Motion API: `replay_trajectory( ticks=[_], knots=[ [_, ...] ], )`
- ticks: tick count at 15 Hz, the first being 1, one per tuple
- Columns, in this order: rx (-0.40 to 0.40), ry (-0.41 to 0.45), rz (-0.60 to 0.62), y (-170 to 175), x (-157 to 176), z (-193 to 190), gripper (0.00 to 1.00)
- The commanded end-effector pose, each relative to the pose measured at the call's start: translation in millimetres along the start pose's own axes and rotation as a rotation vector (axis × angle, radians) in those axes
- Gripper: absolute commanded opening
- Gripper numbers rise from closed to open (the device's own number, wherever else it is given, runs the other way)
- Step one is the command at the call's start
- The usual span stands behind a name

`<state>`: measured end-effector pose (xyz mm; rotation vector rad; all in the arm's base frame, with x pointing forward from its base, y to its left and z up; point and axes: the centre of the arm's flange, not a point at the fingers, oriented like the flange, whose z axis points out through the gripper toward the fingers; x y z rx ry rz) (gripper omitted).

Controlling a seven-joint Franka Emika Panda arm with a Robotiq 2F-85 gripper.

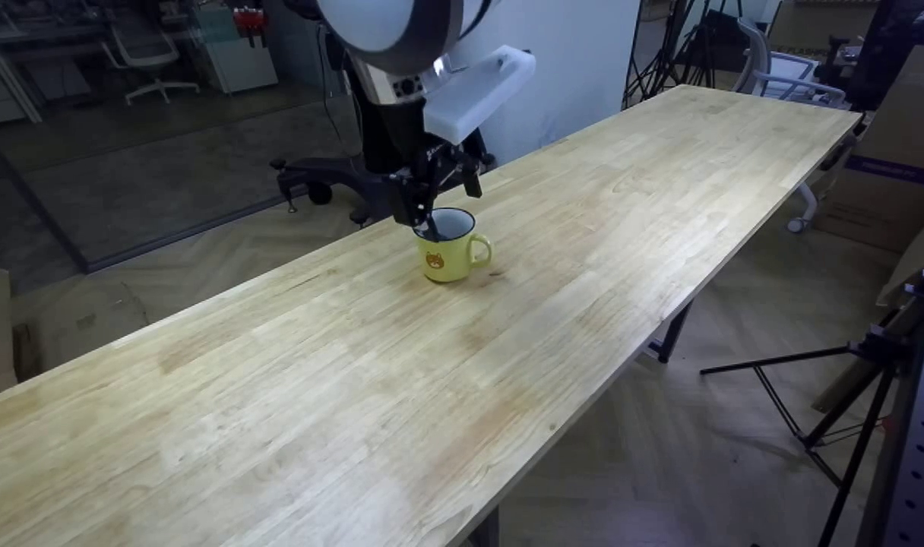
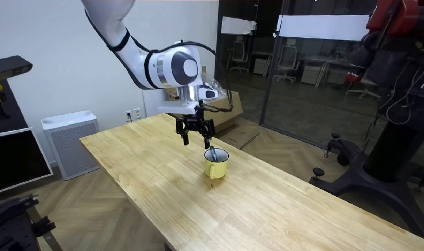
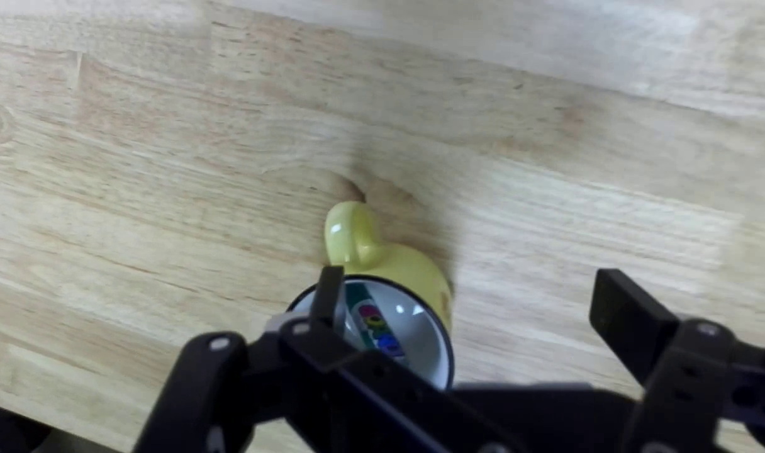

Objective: Pick up the pen from the table and put it in the yellow cup.

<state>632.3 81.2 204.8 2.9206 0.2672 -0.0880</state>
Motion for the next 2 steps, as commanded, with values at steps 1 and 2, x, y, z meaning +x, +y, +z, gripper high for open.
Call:
replay_trajectory(
  ticks=[1, 2],
  knots=[
    [0.162, -0.059, -0.091, 11.2, -24.0, -25.2, 1.00],
    [0.205, -0.080, -0.124, 13.9, -25.5, -24.5, 1.00]
  ],
)
